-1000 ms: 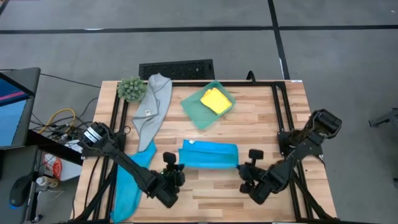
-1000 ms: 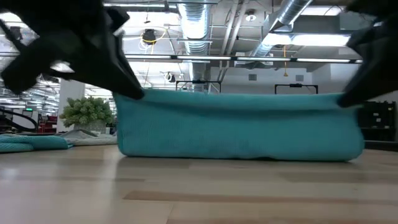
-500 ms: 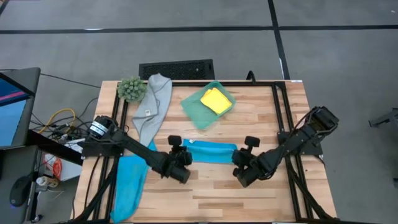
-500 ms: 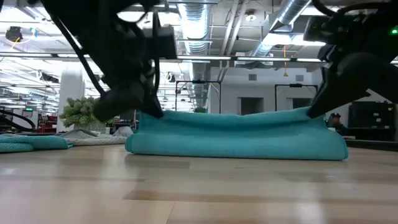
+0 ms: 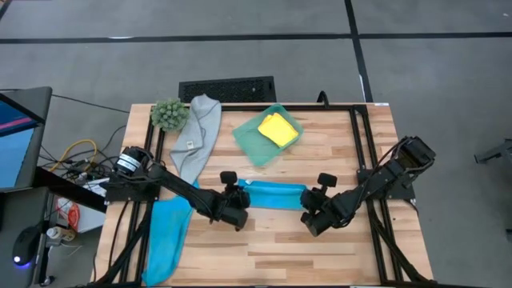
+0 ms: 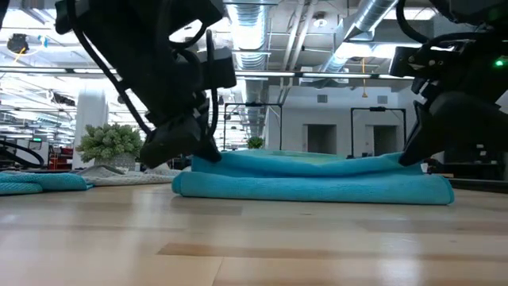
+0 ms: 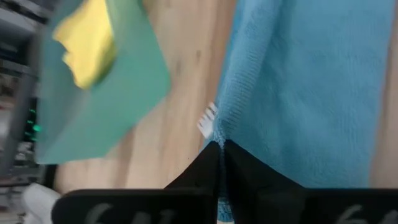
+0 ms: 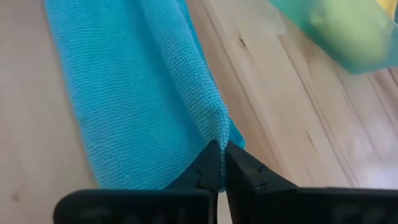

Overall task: Fold microfiber towels
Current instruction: Fold the right blue microfiber towel

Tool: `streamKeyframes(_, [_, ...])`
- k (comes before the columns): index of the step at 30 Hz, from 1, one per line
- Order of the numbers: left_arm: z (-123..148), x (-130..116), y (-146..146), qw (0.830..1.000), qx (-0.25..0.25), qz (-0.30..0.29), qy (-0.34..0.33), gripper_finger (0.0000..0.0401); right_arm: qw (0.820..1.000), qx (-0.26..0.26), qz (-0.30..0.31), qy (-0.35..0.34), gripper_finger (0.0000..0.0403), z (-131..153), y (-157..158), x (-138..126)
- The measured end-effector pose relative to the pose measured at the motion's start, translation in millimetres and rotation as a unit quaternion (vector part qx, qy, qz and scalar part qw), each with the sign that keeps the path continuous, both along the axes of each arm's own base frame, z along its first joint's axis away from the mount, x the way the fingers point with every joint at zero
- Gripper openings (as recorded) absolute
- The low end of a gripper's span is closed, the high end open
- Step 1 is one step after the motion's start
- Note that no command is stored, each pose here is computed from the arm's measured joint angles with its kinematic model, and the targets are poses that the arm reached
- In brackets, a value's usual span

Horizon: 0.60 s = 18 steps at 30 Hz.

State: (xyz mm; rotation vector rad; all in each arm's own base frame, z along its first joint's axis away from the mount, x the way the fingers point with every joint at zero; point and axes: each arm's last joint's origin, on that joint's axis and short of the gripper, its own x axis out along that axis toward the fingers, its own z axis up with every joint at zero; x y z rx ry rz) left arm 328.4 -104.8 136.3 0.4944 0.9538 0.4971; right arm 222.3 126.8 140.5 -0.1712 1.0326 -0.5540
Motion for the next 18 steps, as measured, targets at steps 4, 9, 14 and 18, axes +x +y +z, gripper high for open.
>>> streamKeyframes(4, [2,3,0,1.0,0.026,-0.007,-0.011,0.0047,1.0,0.0,-0.007,0.001,0.005,0,-3,2])
streamKeyframes(9, [1,7,8,1.0,-0.006,-0.01,-0.003,0.0108,1.0,-0.003,-0.027,0.007,0.007,0,-12,4])
streamKeyframes(14, [2,11,21,1.0,0.008,0.017,-0.01,0.016,0.998,0.007,-0.067,0.015,0.0096,-1,-24,7])
streamKeyframes(18, [5,12,25,0.999,0.028,0.031,-0.015,0.0186,0.996,0.025,-0.083,0.028,0.0121,-1,-31,10])
